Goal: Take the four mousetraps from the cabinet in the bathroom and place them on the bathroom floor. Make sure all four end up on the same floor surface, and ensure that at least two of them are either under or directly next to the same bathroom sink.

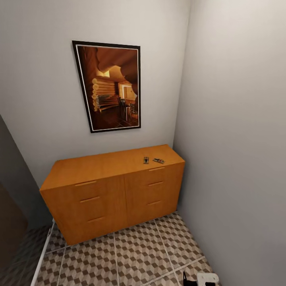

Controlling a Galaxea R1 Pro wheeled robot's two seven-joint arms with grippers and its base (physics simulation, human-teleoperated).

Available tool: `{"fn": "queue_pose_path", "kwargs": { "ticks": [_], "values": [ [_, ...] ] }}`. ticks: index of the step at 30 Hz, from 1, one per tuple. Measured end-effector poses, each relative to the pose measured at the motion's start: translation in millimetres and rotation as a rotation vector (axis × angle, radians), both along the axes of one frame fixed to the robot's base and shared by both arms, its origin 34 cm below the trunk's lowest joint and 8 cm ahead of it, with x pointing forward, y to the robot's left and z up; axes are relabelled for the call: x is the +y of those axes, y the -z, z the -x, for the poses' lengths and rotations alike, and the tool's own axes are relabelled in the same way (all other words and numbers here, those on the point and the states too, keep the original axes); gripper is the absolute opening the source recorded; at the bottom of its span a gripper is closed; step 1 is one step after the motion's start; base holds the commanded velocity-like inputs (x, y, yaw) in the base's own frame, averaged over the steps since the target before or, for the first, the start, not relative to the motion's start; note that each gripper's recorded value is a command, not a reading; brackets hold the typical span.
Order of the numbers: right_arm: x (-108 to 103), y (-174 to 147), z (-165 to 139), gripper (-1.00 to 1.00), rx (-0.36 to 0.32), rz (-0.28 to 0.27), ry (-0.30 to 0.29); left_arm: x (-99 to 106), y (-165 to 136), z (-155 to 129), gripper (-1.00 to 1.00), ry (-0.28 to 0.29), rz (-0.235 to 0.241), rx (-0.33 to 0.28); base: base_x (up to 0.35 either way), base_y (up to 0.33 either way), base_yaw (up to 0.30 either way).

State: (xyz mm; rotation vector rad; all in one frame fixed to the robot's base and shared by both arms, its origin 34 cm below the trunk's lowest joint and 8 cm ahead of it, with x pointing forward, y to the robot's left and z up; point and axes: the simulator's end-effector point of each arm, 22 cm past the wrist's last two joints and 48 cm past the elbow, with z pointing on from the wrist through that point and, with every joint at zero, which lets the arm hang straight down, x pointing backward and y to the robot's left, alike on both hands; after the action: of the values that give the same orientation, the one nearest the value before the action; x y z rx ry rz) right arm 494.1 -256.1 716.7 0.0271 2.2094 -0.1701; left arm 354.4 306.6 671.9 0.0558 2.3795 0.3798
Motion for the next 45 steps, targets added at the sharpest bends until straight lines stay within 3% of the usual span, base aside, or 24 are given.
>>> {"fn": "queue_pose_path", "kwargs": {
  "ticks": [3,13,19,31,45],
  "values": [
    [0,-3,-10,1.00,0.003,0.006,0.015,0,0,0,1.00,0.000,-0.001,0.001,0.000,0.000,0.000],
    [1,-60,-91,1.00,-0.013,0.044,0.084,-1,1,1,1.00,0.000,0.000,0.005,0.000,0.000,0.000],
    [3,-113,-133,1.00,-0.073,0.047,0.088,-1,1,2,1.00,0.000,0.000,0.005,0.000,0.000,0.000],
    [14,-203,-175,1.00,-0.092,0.051,0.067,-1,1,3,1.00,0.000,0.000,0.007,0.000,0.000,0.000],
    [7,-353,-239,1.00,-0.194,0.155,0.083,-3,2,3,1.00,0.002,0.002,0.013,0.000,0.000,0.000]
  ]
}}
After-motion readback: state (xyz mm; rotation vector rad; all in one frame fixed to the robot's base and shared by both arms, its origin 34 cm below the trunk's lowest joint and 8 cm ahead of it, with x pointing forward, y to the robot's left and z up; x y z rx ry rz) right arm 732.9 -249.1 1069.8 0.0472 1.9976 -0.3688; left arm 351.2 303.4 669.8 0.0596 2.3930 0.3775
